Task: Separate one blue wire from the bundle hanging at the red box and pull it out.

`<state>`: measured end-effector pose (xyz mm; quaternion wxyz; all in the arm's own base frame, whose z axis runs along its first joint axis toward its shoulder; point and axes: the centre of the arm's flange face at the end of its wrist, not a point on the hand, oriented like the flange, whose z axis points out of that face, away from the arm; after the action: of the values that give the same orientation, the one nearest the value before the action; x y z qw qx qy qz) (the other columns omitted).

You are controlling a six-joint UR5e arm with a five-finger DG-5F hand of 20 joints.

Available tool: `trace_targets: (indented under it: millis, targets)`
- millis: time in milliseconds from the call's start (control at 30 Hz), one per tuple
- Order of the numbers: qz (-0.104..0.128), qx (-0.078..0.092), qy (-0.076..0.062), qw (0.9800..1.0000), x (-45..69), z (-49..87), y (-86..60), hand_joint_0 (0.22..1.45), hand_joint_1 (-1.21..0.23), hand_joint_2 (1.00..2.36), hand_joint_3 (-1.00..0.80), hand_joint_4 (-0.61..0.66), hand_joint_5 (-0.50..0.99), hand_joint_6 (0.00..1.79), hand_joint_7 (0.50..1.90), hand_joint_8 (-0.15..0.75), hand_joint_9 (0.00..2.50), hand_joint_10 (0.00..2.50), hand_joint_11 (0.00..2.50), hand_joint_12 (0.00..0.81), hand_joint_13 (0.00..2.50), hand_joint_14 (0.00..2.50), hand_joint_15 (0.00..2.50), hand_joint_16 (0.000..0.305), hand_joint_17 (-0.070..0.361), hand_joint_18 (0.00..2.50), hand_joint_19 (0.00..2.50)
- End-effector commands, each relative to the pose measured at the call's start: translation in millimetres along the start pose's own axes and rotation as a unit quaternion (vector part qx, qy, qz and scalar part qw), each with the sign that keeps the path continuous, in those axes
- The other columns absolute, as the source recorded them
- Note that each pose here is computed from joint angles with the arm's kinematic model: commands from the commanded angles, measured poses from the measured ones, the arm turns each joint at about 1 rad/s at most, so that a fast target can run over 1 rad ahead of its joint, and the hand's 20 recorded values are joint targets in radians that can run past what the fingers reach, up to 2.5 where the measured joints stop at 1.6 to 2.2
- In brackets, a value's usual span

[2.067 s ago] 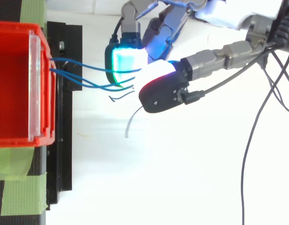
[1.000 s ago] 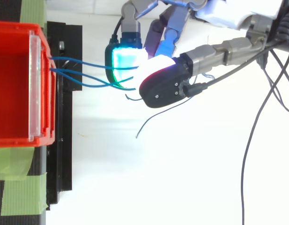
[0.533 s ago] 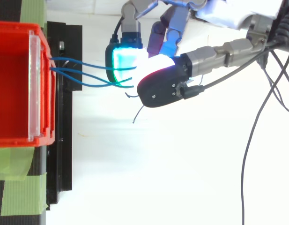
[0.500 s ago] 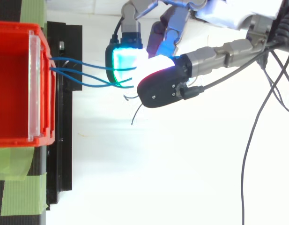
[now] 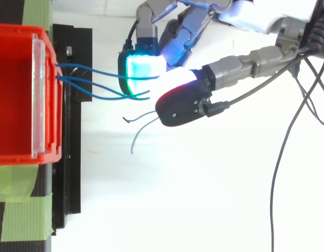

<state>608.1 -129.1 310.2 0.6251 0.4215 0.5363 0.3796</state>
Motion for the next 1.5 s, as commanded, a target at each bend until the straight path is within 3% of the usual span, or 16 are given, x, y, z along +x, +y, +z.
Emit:
trace_targets:
  millis: [0, 300, 533, 867, 1167, 1467]
  targets:
    - [0.0, -0.001, 0.0, 1.0, 0.1, 0.3, 0.4, 0.63, -0.98, 1.02, -0.26, 0.2, -0.23, 0.89, 1.02, 0.326, 0.99, 0.01, 1.55, 0.469, 1.13, 0.02, 1.21, 0.057, 0.128, 0.74, 0.59]
    - [0.0, 0.0, 0.0, 1.0, 0.1, 0.1, 0.3, 0.64, -0.98, 1.02, -0.28, 0.2, -0.24, 0.89, 0.99, 0.334, 0.97, 0.01, 1.53, 0.473, 1.11, 0.02, 1.19, 0.057, 0.129, 0.73, 0.59]
    - [0.0, -0.001, -0.001, 1.0, -0.8, 0.2, 0.1, 0.55, -0.81, 1.01, -0.35, 0.19, -0.21, 0.88, 0.98, 0.341, 1.11, 0.01, 1.54, 0.48, 1.2, 0.02, 1.21, 0.057, 0.128, 0.76, 0.64]
    - [0.0, -0.001, 0.0, 1.0, 0.1, 0.3, 0.4, 0.55, -0.69, 1.01, -0.37, 0.19, -0.19, 0.87, 0.98, 0.345, 1.23, 0.01, 1.53, 0.48, 1.27, 0.02, 1.21, 0.055, 0.125, 0.8, 0.65]
    - [0.0, 0.0, -0.001, 1.0, -0.1, 0.1, 0.2, 0.62, -0.76, 1.02, -0.31, 0.18, -0.19, 0.87, 0.99, 0.319, 1.23, 0.01, 1.55, 0.453, 1.28, 0.02, 1.23, 0.052, 0.117, 0.79, 0.64]
    - [0.002, 0.0, 0.0, 1.0, 0.1, 0.1, 0.3, 0.6, -0.76, 1.02, -0.32, 0.19, -0.19, 0.87, 0.97, 0.334, 1.23, 0.01, 1.55, 0.464, 1.28, 0.02, 1.23, 0.052, 0.117, 0.8, 0.66]
